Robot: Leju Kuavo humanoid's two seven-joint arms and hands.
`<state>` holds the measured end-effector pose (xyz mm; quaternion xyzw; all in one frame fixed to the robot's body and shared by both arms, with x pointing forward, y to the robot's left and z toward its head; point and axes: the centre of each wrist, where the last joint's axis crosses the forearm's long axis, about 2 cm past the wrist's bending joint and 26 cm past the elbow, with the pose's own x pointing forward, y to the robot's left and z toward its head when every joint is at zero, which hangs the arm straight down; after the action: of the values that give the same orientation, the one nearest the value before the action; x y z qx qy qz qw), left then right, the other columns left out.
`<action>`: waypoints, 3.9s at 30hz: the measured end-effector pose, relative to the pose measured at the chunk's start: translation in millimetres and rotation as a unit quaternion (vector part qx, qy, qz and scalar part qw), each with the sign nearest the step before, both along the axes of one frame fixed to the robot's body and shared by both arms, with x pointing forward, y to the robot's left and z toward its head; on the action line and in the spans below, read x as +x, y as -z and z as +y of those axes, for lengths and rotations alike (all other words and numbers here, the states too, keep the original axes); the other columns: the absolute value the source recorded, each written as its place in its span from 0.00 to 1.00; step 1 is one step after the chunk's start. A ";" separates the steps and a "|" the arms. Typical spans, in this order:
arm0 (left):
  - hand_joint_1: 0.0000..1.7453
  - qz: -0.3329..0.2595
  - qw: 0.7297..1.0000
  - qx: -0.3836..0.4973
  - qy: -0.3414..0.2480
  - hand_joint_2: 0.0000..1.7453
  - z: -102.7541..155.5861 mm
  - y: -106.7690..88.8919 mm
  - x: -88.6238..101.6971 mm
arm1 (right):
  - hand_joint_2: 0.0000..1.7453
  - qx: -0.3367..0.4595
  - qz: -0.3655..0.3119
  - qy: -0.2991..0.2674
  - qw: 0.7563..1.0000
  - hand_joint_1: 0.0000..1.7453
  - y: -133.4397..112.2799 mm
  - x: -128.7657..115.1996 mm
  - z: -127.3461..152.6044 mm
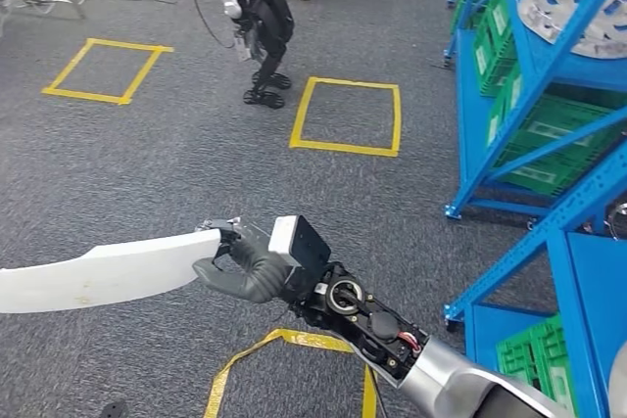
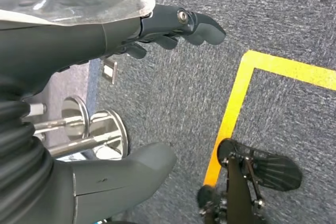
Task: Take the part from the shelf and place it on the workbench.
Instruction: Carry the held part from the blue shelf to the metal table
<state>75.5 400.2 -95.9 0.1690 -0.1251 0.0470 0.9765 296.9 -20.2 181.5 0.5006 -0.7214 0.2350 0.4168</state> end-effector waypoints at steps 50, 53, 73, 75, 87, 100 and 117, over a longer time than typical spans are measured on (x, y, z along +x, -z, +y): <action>0.00 0.003 1.000 0.002 -0.019 1.00 1.6 0.8 -6.9 | 1.00 -0.021 -0.012 -0.049 0.999 1.00 0.0 -12.7 22.3; 0.00 0.000 1.000 0.003 -0.021 1.00 2.9 0.1 -4.3 | 1.00 -0.020 -0.014 -0.051 0.998 1.00 -0.7 -12.9 23.1; 0.00 0.005 1.000 0.004 -0.023 1.00 3.0 0.9 -8.9 | 1.00 -0.023 -0.016 -0.057 0.998 1.00 -1.2 -11.4 24.6; 0.00 0.004 1.000 0.004 -0.023 1.00 2.7 0.6 -7.2 | 1.00 -0.023 -0.016 -0.057 0.998 1.00 -1.6 -11.4 25.2; 0.00 0.004 1.000 0.006 -0.028 1.00 4.7 0.1 -6.5 | 1.00 -0.021 -0.016 -0.059 0.998 1.00 -1.0 -12.0 26.7; 0.00 0.004 1.000 0.003 -0.029 1.00 2.7 0.4 -6.2 | 1.00 -0.024 -0.012 -0.058 0.998 1.00 2.4 -13.1 26.9; 0.00 0.002 1.000 0.001 -0.026 1.00 2.6 0.7 -7.2 | 1.00 -0.015 0.012 -0.045 0.999 1.00 2.6 -11.1 26.4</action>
<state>68.3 402.8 -96.6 0.1732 -0.1188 0.0715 0.9751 285.9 6.2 178.9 0.5286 -0.6897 0.2584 0.4220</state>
